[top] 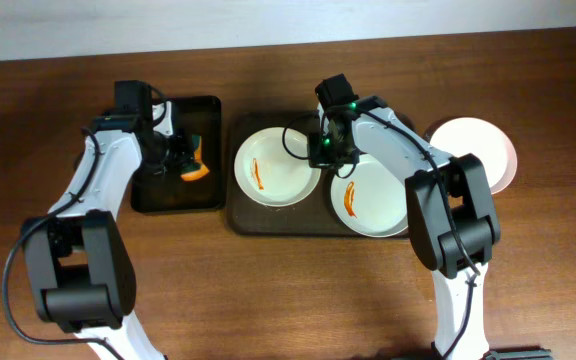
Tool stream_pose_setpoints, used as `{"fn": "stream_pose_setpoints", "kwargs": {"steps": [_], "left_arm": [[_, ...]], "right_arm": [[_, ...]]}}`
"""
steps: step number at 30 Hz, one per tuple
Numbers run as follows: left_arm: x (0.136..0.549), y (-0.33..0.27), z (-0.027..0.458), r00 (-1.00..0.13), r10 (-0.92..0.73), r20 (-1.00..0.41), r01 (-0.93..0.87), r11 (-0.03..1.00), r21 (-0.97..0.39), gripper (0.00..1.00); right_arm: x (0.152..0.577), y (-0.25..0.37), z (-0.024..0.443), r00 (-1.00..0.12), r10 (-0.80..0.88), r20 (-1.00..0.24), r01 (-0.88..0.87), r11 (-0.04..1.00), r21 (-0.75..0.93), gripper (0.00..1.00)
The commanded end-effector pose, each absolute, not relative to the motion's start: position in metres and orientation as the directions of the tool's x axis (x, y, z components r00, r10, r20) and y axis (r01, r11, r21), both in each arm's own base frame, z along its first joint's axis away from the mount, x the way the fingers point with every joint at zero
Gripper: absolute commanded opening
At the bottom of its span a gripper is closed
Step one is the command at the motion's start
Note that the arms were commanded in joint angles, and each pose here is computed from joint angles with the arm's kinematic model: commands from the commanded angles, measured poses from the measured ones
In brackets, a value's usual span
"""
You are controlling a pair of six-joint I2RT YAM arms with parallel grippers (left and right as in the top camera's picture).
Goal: Clean dirty plates on tray and stack at the side
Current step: 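Scrub the top plate with the sponge in the left gripper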
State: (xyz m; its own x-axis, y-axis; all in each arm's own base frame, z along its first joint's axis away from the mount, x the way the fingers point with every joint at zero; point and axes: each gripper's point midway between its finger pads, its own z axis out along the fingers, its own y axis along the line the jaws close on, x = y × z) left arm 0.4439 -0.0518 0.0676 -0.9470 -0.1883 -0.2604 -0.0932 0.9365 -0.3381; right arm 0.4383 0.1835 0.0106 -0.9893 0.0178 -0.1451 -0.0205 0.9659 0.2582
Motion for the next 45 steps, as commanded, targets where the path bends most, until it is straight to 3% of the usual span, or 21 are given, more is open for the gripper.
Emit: {"fn": "stream_pose_setpoints", "kwargs": {"steps": [1,9,18,25,29,31,34,37,42,45], "left_arm": [[0.44,-0.089,0.09,-0.947,-0.101,-0.304,0.022,0.926,-0.377,0.0],[0.431,-0.153,0.087,-0.945,-0.004,-0.326,0.116,0.93,-0.349,0.0],[0.415,-0.225,0.04,-0.967,0.054,-0.249,0.155,0.899,-0.41,0.0],[0.412,-0.235,0.005,-0.973,0.083,-0.216,0.164,0.906,-0.391,0.0],[0.419,-0.202,-0.018,-0.972,0.07,-0.226,0.118,0.971,-0.209,0.0],[0.418,-0.171,-0.024,-0.973,0.068,-0.219,0.081,0.996,-0.049,0.0],[0.424,-0.125,-0.019,-0.963,0.078,-0.258,0.023,0.977,0.21,0.0],[0.433,-0.108,-0.011,-0.949,0.115,-0.294,0.015,0.947,0.321,0.0],[0.455,-0.115,0.035,-0.929,0.109,-0.354,-0.007,0.95,0.311,0.0],[0.469,-0.128,0.08,-0.895,0.09,-0.438,-0.018,0.972,0.235,0.0]], "right_arm": [[0.43,0.167,0.005,-0.987,0.135,-0.092,0.116,0.975,0.189,0.04],[0.398,0.175,0.005,-0.957,0.276,0.092,0.289,0.932,0.217,0.04],[0.398,0.175,0.005,-0.957,0.275,0.091,0.289,0.933,0.217,0.04],[0.398,0.173,0.004,-0.959,0.27,0.086,0.282,0.936,0.212,0.04],[0.398,0.173,0.004,-0.96,0.265,0.085,0.277,0.937,0.212,0.04],[0.398,0.173,0.004,-0.96,0.265,0.085,0.277,0.937,0.211,0.04],[0.398,0.173,0.004,-0.96,0.265,0.085,0.277,0.937,0.211,0.04],[0.398,0.173,0.004,-0.961,0.266,0.083,0.277,0.938,0.208,0.04],[0.399,0.164,0.002,-0.96,0.272,0.061,0.278,0.946,0.165,0.04],[0.399,0.164,0.002,-0.96,0.272,0.06,0.278,0.946,0.166,0.04]]}}
